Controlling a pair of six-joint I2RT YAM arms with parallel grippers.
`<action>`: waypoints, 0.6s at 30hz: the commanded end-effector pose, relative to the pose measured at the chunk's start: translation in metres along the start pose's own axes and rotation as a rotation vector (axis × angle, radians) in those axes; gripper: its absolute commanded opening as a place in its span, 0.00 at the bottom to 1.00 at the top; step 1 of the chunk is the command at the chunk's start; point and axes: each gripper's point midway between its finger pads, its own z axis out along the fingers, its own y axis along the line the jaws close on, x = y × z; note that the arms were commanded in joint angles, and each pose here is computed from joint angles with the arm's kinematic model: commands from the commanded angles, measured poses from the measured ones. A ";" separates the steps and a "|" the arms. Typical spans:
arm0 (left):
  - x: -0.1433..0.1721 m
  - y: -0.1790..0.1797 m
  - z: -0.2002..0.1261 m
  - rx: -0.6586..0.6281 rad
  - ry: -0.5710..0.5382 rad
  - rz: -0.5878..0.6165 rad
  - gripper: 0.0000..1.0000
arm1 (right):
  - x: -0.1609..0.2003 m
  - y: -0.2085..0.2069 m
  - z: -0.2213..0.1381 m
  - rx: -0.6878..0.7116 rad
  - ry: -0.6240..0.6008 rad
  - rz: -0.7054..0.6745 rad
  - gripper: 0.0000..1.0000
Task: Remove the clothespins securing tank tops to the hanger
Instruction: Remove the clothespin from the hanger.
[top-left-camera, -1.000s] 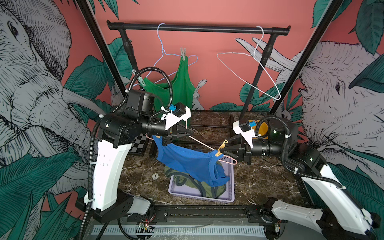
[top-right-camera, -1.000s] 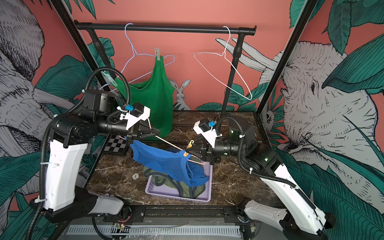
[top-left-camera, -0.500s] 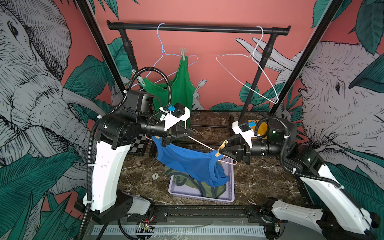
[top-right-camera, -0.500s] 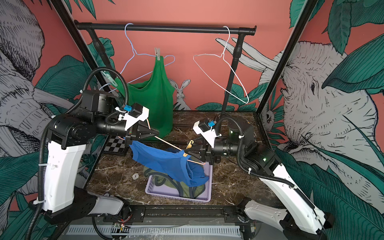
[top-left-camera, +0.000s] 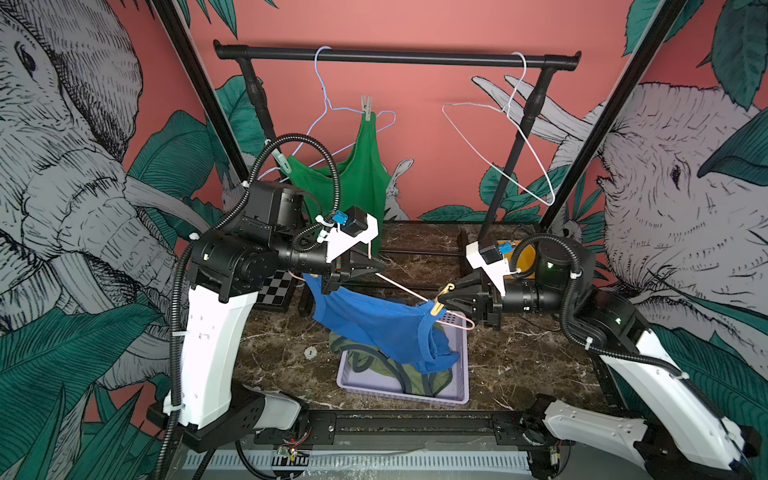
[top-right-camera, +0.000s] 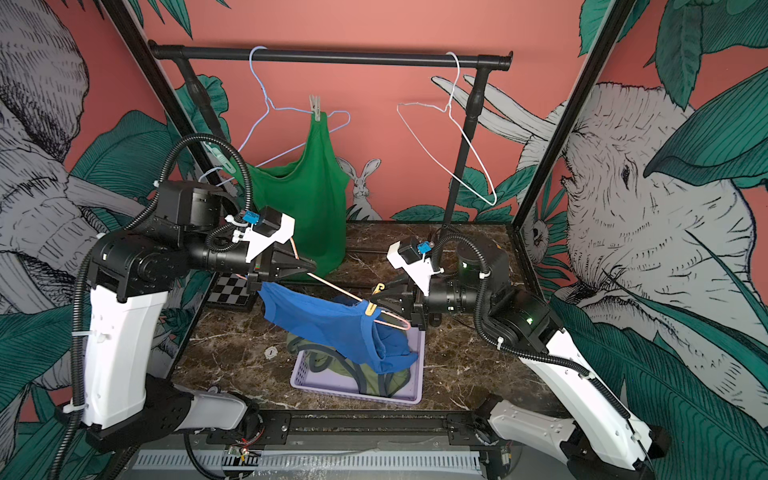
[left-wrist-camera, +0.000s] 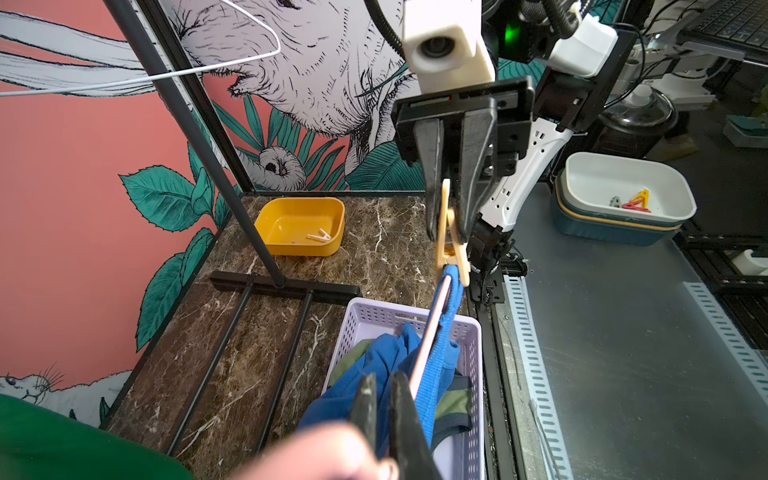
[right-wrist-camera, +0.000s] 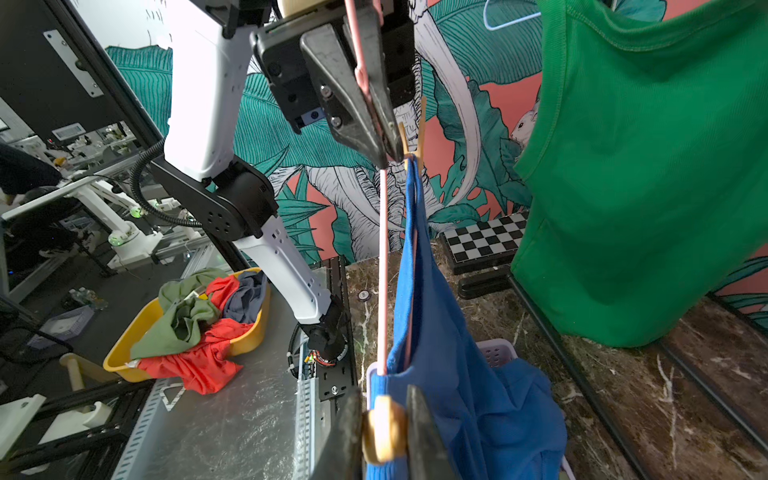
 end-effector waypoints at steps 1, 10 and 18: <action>-0.013 -0.017 -0.011 0.022 -0.048 0.049 0.00 | -0.008 0.006 -0.004 -0.022 -0.042 -0.038 0.03; -0.011 -0.017 -0.010 0.022 -0.042 0.052 0.00 | -0.013 0.007 -0.007 -0.020 -0.061 -0.043 0.00; -0.006 -0.015 -0.008 0.020 -0.026 0.054 0.00 | -0.033 -0.003 -0.023 0.093 -0.121 -0.066 0.00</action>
